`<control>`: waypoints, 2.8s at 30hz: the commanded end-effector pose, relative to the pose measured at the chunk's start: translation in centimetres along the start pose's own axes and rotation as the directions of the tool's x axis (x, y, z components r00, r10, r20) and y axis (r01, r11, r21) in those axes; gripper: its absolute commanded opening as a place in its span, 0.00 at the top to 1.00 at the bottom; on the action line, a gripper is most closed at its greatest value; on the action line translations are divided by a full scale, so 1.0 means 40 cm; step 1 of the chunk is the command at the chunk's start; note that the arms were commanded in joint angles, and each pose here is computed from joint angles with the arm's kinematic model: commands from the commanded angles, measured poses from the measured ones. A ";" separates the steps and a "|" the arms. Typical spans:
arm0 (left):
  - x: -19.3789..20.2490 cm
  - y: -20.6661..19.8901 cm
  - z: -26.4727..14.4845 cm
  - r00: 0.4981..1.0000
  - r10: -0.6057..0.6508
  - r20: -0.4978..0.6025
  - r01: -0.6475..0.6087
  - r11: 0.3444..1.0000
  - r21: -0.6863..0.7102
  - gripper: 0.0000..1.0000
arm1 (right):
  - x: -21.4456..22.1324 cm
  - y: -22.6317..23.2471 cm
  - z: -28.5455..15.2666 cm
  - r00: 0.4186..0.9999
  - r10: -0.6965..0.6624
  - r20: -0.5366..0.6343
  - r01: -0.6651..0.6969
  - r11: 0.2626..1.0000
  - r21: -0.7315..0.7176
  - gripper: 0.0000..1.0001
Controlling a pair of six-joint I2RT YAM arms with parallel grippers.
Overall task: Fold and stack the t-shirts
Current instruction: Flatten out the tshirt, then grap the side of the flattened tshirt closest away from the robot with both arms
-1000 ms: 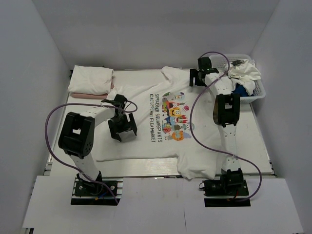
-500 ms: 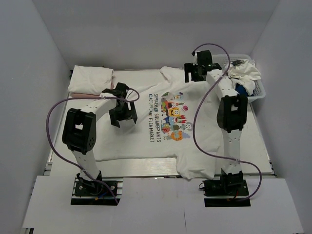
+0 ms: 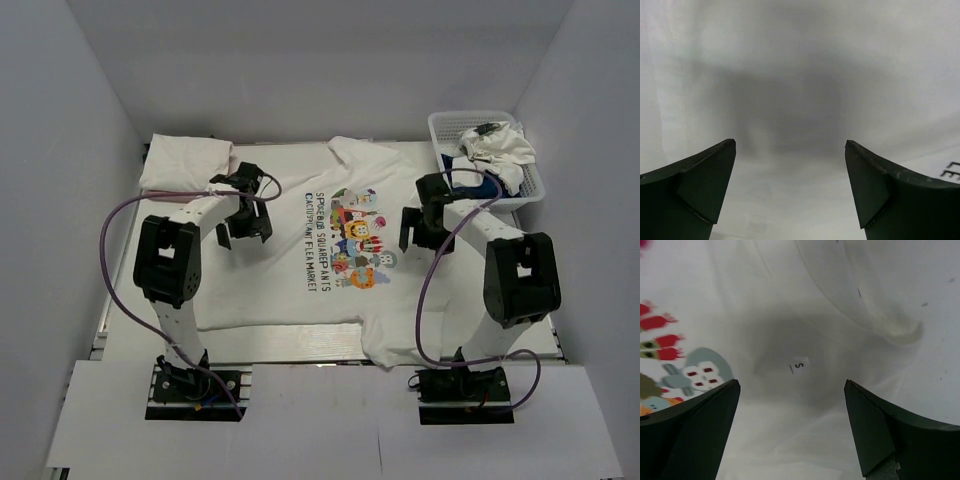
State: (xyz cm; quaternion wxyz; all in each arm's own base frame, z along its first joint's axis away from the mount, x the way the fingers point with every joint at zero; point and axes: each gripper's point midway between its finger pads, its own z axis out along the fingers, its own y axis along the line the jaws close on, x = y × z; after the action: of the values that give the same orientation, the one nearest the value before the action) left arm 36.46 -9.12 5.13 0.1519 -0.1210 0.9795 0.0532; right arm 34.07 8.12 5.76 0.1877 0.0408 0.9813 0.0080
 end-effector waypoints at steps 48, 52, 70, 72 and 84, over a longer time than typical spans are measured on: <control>0.420 0.263 -0.100 0.822 -0.553 -0.134 0.523 0.827 -0.205 0.00 | 0.192 -0.021 -0.245 0.911 0.334 0.242 -0.286 0.934 -0.213 0.10; 0.403 0.241 -0.064 0.761 -0.635 -0.133 0.620 0.772 -0.141 0.09 | 0.279 -0.064 -0.247 0.914 0.356 0.196 -0.331 0.932 -0.148 0.10; 0.354 0.247 -0.016 0.674 -0.735 -0.073 0.729 0.678 -0.096 0.36 | 0.461 -0.081 -0.202 0.934 0.356 -0.028 -0.357 0.931 -0.072 0.10; 0.365 0.232 -0.001 0.664 -0.741 -0.100 0.737 0.671 -0.084 0.50 | 0.461 -0.071 -0.197 0.944 0.326 -0.052 -0.330 0.941 -0.079 0.10; 0.322 0.255 -0.043 0.661 -0.750 -0.006 0.750 0.661 -0.023 1.00 | 0.525 0.007 -0.173 0.940 0.193 -0.280 -0.241 0.960 -0.146 0.11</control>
State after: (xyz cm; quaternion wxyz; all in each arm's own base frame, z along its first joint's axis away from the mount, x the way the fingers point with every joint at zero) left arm 20.22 -3.21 1.85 0.1026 -0.5073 0.8556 -0.0001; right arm 11.65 8.86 4.02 0.0621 0.1485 0.9822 0.0965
